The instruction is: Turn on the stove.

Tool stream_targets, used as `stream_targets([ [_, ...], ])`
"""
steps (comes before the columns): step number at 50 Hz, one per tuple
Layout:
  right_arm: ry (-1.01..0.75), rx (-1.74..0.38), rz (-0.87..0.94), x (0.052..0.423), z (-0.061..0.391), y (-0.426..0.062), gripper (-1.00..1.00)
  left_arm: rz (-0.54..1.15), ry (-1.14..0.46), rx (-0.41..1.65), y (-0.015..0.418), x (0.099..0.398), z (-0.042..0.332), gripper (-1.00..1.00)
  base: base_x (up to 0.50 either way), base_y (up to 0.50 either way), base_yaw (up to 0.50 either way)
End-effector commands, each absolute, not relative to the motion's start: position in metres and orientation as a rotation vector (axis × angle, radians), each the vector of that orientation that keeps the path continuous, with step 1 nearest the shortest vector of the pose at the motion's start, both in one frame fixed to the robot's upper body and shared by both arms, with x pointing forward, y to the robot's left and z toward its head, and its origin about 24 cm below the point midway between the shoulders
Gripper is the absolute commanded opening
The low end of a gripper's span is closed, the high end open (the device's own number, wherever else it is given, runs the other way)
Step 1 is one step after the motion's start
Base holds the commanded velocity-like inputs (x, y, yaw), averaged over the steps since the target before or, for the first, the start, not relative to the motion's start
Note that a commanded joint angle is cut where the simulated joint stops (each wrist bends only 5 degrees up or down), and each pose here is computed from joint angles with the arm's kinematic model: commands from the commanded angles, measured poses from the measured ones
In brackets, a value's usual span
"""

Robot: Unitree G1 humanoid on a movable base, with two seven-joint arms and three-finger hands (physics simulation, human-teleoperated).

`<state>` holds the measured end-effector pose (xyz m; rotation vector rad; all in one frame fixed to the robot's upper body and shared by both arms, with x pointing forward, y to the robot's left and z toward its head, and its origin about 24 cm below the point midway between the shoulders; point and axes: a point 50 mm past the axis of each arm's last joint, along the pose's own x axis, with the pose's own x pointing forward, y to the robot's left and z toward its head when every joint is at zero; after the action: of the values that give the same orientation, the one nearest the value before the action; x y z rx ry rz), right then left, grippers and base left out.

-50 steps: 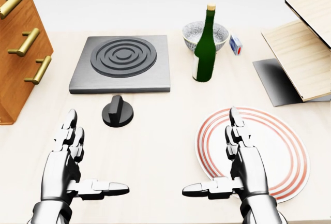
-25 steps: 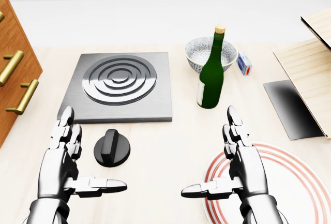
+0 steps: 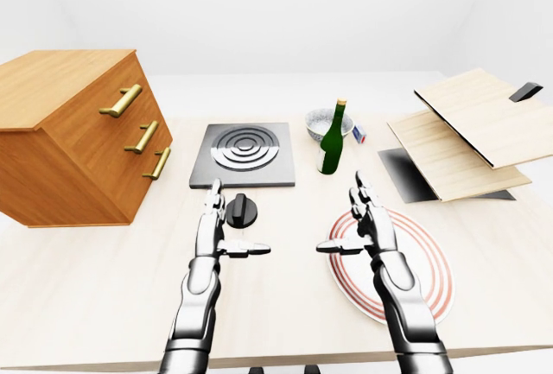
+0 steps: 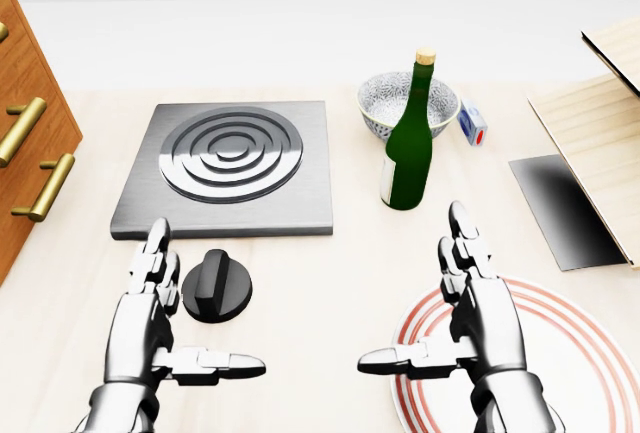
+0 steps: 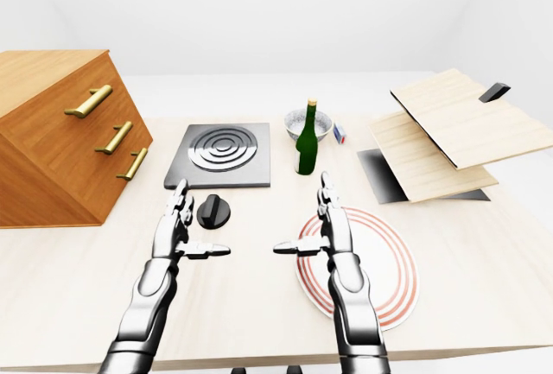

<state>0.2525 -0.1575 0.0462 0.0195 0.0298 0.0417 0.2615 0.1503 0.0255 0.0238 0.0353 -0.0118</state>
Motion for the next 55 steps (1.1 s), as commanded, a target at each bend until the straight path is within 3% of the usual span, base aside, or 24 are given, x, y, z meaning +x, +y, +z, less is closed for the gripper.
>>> stream_targets([
  [1,0.003,0.036,0.032,0.253,0.052,-0.162,1.0,-0.049,0.191,0.067,0.134,0.268,-0.012,1.0,0.0,0.0,0.0],
  [16,-0.046,0.05,0.021,0.252,0.064,-0.168,1.0,-0.121,0.431,0.11,0.11,0.262,-0.059,1.0,0.0,0.0,0.0],
  [34,-0.075,0.058,0.006,0.252,0.07,-0.173,1.0,-0.318,0.31,-0.023,0.053,0.253,-0.033,1.0,0.0,0.0,0.0],
  [47,-0.134,0.072,-0.01,0.247,0.084,-0.18,1.0,-0.366,0.298,-0.053,0.041,0.228,-0.029,1.0,0.0,0.0,0.0],
  [51,-0.138,0.073,-0.015,0.247,0.085,-0.181,1.0,-0.408,0.307,-0.053,0.032,0.208,-0.03,1.0,0.0,0.0,0.0],
  [55,-0.15,0.074,-0.017,0.245,0.087,-0.182,1.0,-0.425,0.291,-0.051,0.027,0.21,-0.021,1.0,0.0,0.0,0.0],
])
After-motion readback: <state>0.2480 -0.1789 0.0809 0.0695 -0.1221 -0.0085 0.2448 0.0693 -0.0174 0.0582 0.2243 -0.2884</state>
